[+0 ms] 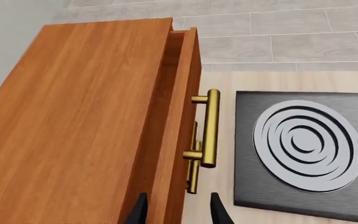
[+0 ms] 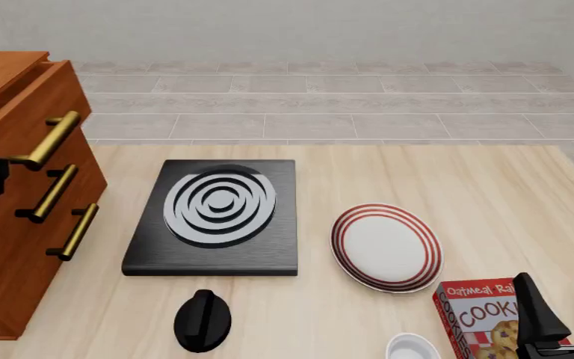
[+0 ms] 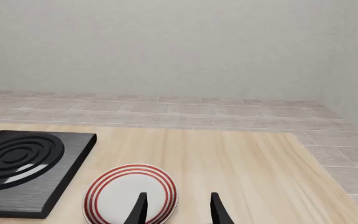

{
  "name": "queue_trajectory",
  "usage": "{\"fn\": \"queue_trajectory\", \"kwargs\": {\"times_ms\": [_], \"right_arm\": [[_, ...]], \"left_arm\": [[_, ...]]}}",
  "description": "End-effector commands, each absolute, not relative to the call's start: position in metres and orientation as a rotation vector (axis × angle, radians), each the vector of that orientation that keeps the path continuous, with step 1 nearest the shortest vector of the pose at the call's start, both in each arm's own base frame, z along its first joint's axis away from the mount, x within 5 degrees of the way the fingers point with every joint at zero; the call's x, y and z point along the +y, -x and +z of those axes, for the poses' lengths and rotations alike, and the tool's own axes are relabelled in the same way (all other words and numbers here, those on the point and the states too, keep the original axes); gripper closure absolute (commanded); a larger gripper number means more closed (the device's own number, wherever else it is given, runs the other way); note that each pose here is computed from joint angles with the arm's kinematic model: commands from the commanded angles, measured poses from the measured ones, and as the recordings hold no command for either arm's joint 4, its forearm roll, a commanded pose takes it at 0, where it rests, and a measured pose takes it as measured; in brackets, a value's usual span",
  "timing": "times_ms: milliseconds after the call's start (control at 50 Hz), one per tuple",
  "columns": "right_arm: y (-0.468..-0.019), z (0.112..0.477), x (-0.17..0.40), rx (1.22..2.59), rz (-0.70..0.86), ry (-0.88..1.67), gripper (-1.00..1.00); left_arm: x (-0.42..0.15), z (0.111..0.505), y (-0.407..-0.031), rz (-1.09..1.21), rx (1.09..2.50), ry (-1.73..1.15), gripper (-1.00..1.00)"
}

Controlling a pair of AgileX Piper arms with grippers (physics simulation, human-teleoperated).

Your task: Pick the akita bowl in the top layer of the wooden cabinet and place it on the plate.

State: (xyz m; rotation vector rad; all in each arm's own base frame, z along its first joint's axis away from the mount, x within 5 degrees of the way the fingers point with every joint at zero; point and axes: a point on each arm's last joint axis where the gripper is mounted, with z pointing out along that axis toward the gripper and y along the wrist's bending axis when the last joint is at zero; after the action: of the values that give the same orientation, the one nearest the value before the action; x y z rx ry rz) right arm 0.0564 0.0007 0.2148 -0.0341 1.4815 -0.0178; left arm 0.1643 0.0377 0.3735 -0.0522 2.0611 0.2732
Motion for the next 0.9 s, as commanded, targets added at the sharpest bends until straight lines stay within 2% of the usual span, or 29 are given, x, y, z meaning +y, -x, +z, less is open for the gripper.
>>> {"fn": "queue_trajectory", "kwargs": {"times_ms": [20,900], "right_arm": [[-0.056,0.215,0.001,1.481,-0.018,0.034,-1.0],[-0.056,0.216,0.0,1.479,-0.019,0.029,-1.0]], "left_arm": [[0.026,0.339,-0.172,0.122,2.209,0.094,-1.0],[-0.02,0.322,-0.188,-0.131,2.349,0.06,-1.0]]}}
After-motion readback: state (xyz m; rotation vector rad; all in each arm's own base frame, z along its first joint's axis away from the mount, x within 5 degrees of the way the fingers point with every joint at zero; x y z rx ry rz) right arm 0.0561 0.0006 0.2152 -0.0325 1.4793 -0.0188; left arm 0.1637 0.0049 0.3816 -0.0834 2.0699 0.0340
